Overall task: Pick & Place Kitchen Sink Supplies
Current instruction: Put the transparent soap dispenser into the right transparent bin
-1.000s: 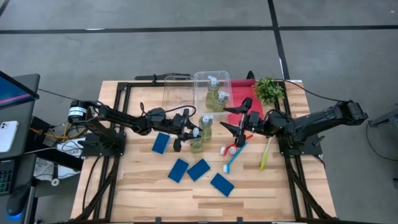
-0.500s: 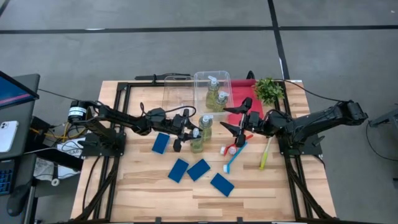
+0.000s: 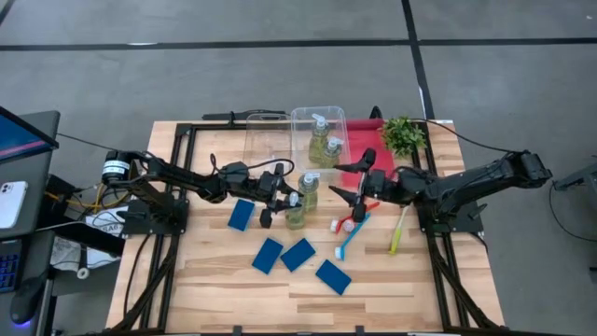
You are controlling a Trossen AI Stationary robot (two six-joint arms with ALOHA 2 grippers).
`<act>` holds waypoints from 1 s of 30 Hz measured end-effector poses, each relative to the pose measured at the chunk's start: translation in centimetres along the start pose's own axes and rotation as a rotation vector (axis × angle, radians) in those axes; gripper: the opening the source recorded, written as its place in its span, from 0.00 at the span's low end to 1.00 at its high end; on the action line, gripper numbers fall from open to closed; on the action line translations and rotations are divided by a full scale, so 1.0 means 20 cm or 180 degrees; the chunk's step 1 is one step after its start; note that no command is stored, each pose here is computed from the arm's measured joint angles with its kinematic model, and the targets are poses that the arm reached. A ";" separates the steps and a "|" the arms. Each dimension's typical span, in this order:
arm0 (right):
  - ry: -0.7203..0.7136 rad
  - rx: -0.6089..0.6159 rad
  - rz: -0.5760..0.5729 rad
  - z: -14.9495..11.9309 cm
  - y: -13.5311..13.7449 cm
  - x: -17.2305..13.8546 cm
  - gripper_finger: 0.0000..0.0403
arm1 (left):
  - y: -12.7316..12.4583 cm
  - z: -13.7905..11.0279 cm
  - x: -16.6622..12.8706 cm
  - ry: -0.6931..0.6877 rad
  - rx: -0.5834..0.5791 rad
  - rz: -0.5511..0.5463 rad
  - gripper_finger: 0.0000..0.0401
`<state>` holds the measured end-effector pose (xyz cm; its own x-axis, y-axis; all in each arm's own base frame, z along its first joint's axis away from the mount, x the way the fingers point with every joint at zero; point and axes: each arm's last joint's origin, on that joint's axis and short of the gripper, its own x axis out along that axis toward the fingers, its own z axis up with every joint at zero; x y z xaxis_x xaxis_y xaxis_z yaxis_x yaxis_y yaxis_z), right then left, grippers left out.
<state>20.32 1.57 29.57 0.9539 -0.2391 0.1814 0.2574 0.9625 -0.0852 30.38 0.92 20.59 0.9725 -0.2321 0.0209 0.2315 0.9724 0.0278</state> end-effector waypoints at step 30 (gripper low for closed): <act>0.0534 -0.0293 0.0092 -0.09 0.01 -0.01 0.64 | -0.03 0.03 -0.01 -0.0017 -0.0007 -0.0041 0.31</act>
<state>20.49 1.59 27.86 0.9715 -0.2369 0.0123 0.2353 0.9554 -0.1787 30.00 0.35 21.12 0.9692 -0.2449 0.0260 0.2442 0.9694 0.0260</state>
